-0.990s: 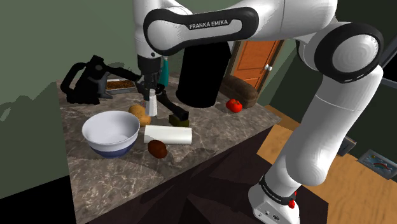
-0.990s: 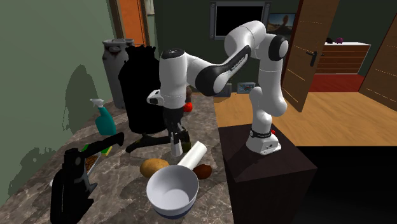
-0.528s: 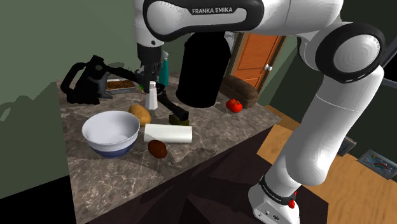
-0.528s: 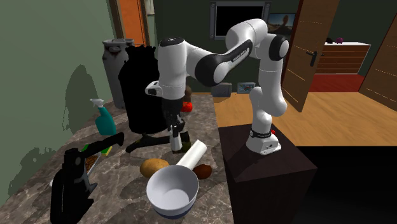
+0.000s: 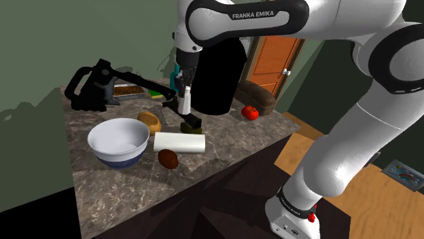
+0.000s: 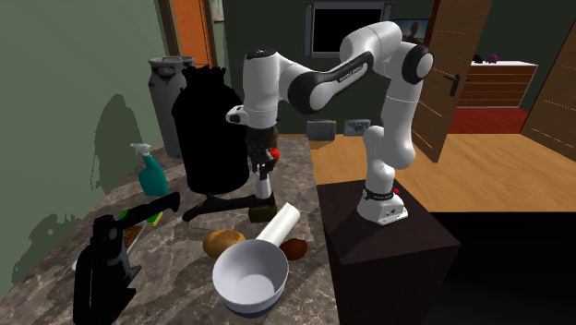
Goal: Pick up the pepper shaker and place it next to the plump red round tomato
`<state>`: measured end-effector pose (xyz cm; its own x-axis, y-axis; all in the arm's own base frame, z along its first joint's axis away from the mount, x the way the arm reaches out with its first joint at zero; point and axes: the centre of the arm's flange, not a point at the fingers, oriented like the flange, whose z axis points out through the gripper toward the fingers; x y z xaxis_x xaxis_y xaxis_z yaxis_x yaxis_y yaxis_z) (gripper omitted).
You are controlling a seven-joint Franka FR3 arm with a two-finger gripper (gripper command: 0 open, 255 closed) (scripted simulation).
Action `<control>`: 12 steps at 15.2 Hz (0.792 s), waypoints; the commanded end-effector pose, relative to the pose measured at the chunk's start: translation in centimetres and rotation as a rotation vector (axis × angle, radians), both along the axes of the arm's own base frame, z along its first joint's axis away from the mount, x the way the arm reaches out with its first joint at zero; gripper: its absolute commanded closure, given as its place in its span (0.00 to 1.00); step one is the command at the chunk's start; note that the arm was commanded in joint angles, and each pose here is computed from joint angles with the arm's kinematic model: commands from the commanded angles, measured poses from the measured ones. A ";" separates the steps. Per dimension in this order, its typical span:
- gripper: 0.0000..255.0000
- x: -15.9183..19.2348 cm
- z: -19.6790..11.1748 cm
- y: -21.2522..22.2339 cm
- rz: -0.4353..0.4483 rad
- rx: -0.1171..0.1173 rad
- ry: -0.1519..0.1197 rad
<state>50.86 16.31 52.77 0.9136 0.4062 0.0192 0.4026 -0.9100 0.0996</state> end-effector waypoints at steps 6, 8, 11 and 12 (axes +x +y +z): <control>1.00 -2.8 0.2 -8.9 0.001 0.001 0.000; 1.00 -3.7 0.2 -11.4 0.001 0.001 0.000; 1.00 -5.0 0.2 -15.2 0.001 0.001 0.000; 1.00 -5.4 0.2 -16.4 0.001 0.001 0.000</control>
<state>45.93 1.30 52.94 0.9137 0.4060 0.0195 0.4023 -0.9101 0.0991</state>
